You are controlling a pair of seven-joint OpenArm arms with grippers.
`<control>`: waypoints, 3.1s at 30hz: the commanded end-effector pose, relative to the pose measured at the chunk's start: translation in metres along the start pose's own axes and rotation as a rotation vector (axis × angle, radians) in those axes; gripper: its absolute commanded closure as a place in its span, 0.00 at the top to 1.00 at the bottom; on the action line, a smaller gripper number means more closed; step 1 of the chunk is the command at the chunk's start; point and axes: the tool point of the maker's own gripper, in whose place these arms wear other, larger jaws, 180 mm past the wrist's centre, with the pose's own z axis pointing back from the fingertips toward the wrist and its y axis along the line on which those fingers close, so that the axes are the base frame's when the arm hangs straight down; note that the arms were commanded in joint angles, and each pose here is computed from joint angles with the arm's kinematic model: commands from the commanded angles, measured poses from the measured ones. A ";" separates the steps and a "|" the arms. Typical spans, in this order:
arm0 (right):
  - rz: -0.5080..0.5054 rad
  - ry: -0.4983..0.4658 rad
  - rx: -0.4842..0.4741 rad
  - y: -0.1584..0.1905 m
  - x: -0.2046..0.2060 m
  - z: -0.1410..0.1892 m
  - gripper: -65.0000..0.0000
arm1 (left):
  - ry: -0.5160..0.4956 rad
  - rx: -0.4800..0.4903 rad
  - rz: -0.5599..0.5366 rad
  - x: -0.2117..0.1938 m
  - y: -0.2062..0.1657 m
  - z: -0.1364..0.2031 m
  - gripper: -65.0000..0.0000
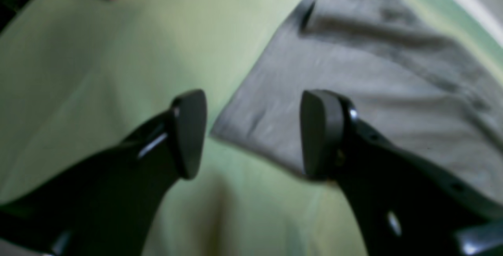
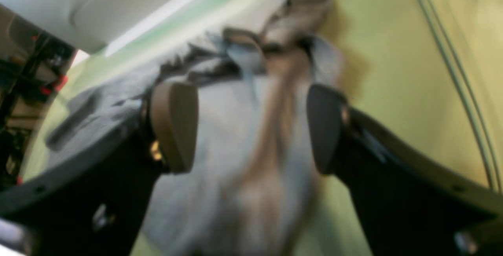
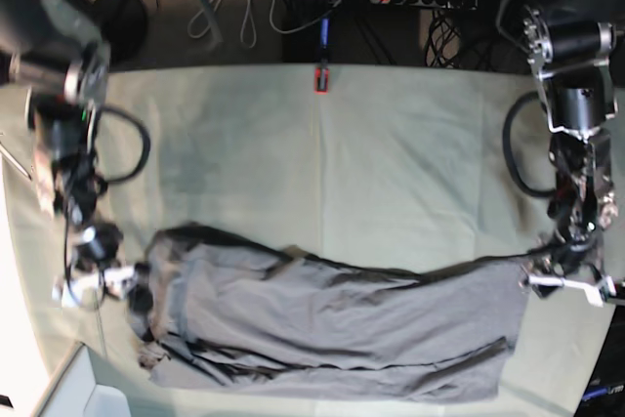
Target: Layout the t-shirt on the table in an organized manner, then fold the t-shirt properly
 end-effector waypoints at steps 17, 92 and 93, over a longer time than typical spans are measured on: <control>0.062 0.048 0.082 0.034 -0.059 0.057 0.67 | -0.104 0.064 -0.128 -0.012 0.007 -0.031 0.57; 0.159 0.147 0.090 0.046 -0.092 0.130 0.01 | -0.056 -0.001 -0.127 -0.075 -0.032 -0.024 0.26; 0.158 0.151 0.088 0.045 -0.093 0.132 0.01 | -0.056 -0.001 -0.127 -0.075 -0.032 -0.024 0.16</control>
